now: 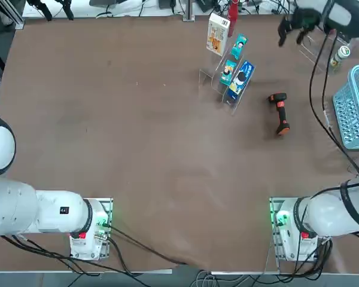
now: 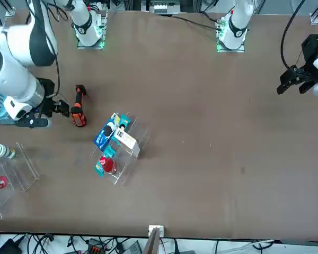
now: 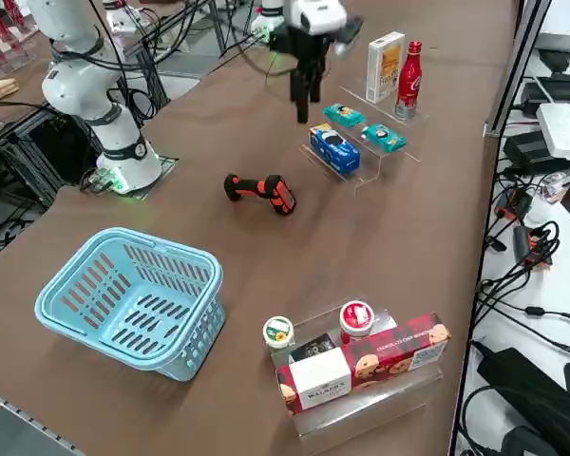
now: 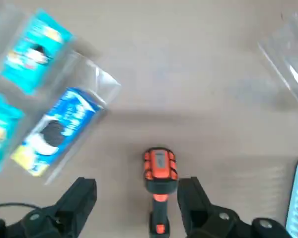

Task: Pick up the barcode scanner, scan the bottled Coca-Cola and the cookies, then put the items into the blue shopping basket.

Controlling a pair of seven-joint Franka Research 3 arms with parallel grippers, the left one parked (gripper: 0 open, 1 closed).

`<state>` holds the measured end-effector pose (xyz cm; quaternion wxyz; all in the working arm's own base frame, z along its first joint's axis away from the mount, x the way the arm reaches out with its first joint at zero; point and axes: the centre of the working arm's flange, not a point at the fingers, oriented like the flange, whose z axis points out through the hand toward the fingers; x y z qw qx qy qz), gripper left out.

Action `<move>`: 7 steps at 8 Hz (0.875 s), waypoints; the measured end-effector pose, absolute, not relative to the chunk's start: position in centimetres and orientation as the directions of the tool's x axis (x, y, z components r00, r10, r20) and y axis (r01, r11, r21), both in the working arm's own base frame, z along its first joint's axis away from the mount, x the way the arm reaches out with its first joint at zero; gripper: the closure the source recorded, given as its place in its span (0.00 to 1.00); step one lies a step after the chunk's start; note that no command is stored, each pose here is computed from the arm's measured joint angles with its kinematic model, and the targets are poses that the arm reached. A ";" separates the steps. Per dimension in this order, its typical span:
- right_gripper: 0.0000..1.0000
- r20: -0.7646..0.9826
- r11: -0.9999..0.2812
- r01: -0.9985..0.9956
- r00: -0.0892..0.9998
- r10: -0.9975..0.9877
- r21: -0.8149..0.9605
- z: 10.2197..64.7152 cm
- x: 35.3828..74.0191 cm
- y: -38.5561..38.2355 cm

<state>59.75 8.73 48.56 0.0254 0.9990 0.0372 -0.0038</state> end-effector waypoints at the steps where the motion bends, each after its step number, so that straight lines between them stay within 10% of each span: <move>1: 0.00 0.013 -0.991 0.123 0.992 0.124 0.046 51.0 60.8 12.1; 7: 0.00 0.138 -0.960 0.280 0.950 0.280 0.022 53.0 66.8 25.2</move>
